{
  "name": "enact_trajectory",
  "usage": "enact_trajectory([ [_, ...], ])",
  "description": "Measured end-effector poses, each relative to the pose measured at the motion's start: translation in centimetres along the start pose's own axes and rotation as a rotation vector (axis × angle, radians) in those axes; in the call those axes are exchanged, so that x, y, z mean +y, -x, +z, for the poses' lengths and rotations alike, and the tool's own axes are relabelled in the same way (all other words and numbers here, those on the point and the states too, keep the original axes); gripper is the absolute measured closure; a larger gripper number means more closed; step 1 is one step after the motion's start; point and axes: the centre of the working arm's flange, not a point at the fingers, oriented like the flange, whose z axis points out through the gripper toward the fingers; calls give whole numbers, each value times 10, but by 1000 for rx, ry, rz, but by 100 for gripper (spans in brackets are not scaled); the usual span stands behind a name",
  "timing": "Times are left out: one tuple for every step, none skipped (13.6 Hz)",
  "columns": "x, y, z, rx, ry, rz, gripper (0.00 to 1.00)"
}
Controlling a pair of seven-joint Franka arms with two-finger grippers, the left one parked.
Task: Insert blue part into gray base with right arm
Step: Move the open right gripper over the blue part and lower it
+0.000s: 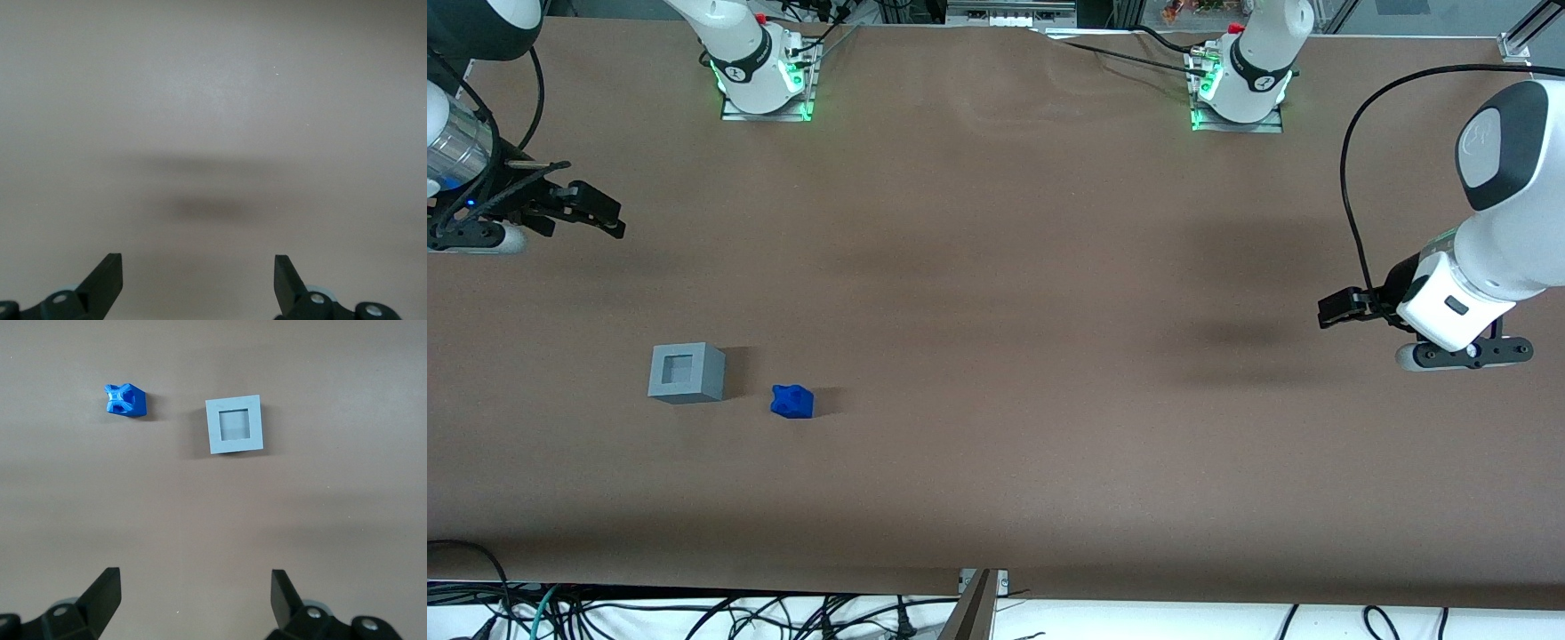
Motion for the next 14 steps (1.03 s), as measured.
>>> enact_trajectory([
  [0,0,0,0,0,0,0],
  [0,0,0,0,0,0,0],
  [0,0,0,0,0,0,0],
  [0,0,0,0,0,1,0],
  [0,0,0,0,0,2,0],
  [-1,0,0,1,0,0,0],
  [-5,0,1,0,0,-8,0],
  [-15,-1,3,-2,1,-25,0],
  [-27,-4,7,-5,1,-46,0],
  [-39,-12,15,-11,1,-66,0],
  [-52,-23,27,-17,-1,-86,0],
  [-63,-37,43,-27,-3,-103,0],
  [-73,-52,62,-34,-5,-117,0],
  [-79,-68,82,-38,-8,-124,0],
])
